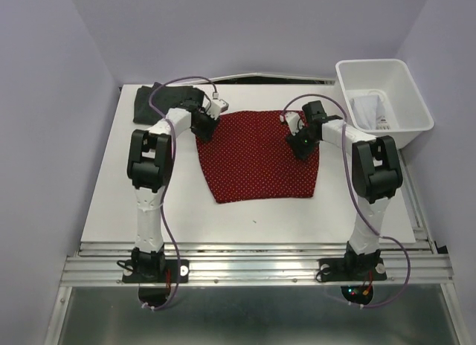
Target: Fold and stack the skirts
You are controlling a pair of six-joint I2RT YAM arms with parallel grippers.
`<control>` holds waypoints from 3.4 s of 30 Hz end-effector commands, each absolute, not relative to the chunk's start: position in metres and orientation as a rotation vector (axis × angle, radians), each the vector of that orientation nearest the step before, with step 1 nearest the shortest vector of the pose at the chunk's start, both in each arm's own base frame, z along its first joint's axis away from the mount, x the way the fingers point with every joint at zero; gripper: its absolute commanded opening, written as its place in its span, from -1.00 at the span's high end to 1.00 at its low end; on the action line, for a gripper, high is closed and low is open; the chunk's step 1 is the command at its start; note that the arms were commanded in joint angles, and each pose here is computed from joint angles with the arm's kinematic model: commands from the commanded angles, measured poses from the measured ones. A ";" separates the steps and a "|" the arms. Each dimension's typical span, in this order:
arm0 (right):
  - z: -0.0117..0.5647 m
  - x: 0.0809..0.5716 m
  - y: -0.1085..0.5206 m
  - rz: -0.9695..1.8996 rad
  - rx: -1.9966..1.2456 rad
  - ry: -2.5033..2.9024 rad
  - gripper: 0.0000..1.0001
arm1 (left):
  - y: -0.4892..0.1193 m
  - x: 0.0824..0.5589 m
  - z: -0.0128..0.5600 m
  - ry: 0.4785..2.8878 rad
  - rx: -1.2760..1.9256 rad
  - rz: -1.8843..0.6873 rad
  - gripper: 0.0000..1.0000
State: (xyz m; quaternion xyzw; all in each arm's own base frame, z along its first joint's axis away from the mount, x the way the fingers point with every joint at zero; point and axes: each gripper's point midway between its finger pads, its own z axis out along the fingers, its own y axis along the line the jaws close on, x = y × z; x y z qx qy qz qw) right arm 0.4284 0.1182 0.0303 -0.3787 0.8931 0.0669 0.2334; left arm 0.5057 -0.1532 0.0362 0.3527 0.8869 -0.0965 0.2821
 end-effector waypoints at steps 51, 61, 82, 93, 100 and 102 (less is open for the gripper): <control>0.067 0.198 0.212 0.506 -1.688 2.248 -0.20 | -0.083 0.330 0.050 1.995 1.507 -0.280 -0.35; 0.044 0.190 0.209 0.491 -1.672 2.296 -0.11 | -0.108 0.326 0.039 1.963 1.564 -0.510 -0.18; 0.005 0.181 0.185 0.345 -1.771 2.369 0.27 | -0.073 0.332 0.085 2.037 1.676 -0.252 0.99; 0.035 0.185 0.188 0.343 -1.714 2.300 -0.15 | -0.058 0.298 0.085 1.814 1.906 -0.110 -0.30; 0.047 0.180 0.197 0.408 -1.697 2.296 0.13 | -0.075 0.317 0.071 1.595 1.934 -0.035 -0.35; 0.038 0.180 0.193 0.381 -1.697 2.300 0.20 | -0.085 0.320 0.059 1.625 1.936 -0.082 -0.34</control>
